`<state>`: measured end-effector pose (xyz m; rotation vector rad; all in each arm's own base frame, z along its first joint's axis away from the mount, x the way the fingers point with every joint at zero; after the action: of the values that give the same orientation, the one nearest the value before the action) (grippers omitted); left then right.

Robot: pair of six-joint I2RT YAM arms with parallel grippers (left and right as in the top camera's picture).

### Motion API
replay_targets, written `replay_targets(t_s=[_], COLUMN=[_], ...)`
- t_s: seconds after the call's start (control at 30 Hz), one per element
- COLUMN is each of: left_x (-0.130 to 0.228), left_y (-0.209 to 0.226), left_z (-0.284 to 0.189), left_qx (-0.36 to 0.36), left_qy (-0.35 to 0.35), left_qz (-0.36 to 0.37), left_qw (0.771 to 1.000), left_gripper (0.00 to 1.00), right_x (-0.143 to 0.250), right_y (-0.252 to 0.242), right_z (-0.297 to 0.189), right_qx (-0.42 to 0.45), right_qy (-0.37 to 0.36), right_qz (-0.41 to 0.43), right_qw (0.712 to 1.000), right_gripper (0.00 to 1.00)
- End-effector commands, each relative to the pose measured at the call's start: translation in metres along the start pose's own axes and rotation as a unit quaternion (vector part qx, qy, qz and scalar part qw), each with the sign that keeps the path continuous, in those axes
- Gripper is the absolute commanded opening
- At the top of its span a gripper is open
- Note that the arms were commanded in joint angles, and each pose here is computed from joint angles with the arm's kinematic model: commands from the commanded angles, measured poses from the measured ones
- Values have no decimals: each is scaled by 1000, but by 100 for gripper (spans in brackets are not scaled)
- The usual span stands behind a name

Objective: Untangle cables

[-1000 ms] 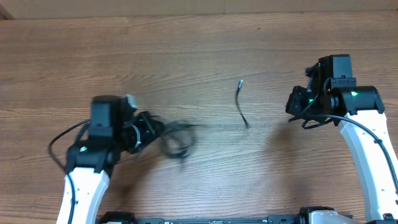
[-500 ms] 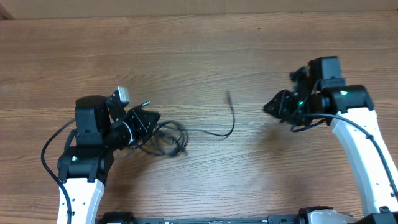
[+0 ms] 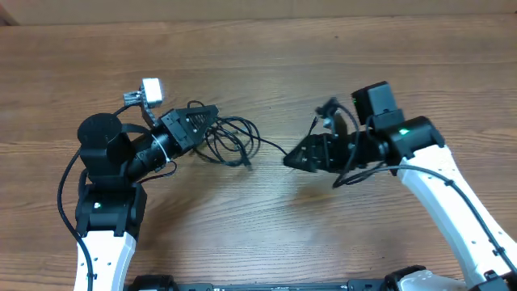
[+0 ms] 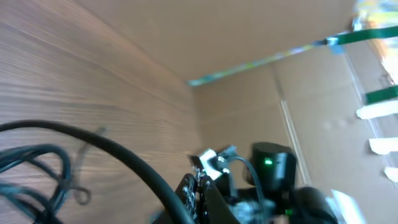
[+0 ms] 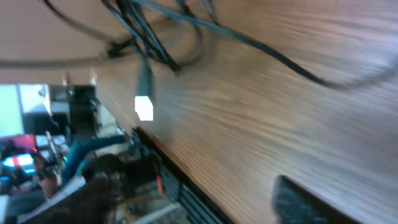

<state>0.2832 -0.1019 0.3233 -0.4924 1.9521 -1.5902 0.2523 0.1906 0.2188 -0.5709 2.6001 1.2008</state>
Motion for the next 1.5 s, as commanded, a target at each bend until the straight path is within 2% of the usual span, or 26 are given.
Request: replay_targets(t_s=[0.0,0.13,0.2,0.5,0.67,0.8,0.87,0.93,1.0,1.1,1.2,1.33,1.47], left_x=[13,19,21,21,22,22,23,25,28,34,37,41,43], left_y=[-16,-32,-40,-55,-55,-56,-62,-72,-82,-94,-95,-93,-93], left_z=[-1,-4,-5,-9,-9,-9,-11,-14,-18,-24,-25,-27,-27], left_qx=[35,70,85,114,114,113,124,143,163,186,187,183,182], left_qy=[52,84,96,95,98,100,105,113,120,132,145,162,168], left_qz=[-41,-35,-32,-1,0,-25,-19,-1,22,56,56,60,61], left_qw=[997,993,991,989,989,988,987,983,979,972,970,968,967], left_gripper=[4,4,4,4,4,4,4,4,4,4,4,4,4], right_x=[-6,-22,-27,-15,-14,-20,-22,-23,-24,-24,-21,-7,5], right_y=[6,-5,-6,33,46,39,29,19,18,14,-3,-48,-90], right_z=[13,23,30,88,99,99,100,102,103,102,96,70,33], right_qx=[20,105,119,51,37,62,93,120,122,133,189,319,409], right_qy=[-9,-54,-65,-13,-12,-31,-42,-52,-54,-56,-65,-71,-63], right_qz=[-25,28,40,-16,-26,-16,14,39,38,40,60,137,190], right_qw=[999,993,990,999,999,997,995,991,990,989,978,935,890], right_gripper=[90,82,82,86,84,59,35,16,4,4,4,4,4])
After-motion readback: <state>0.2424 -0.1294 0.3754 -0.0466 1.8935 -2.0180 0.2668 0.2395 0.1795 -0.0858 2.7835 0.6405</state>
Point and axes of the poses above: each gripper's point midway between its finger pads, its own z axis out along the fingers, its own y axis along the line the jaws close on, x = y × z, the point moved 4 cm from there along -z, back along the fingers, and after that the axes turned 10 degrees about -z, right-handed, at the moved point
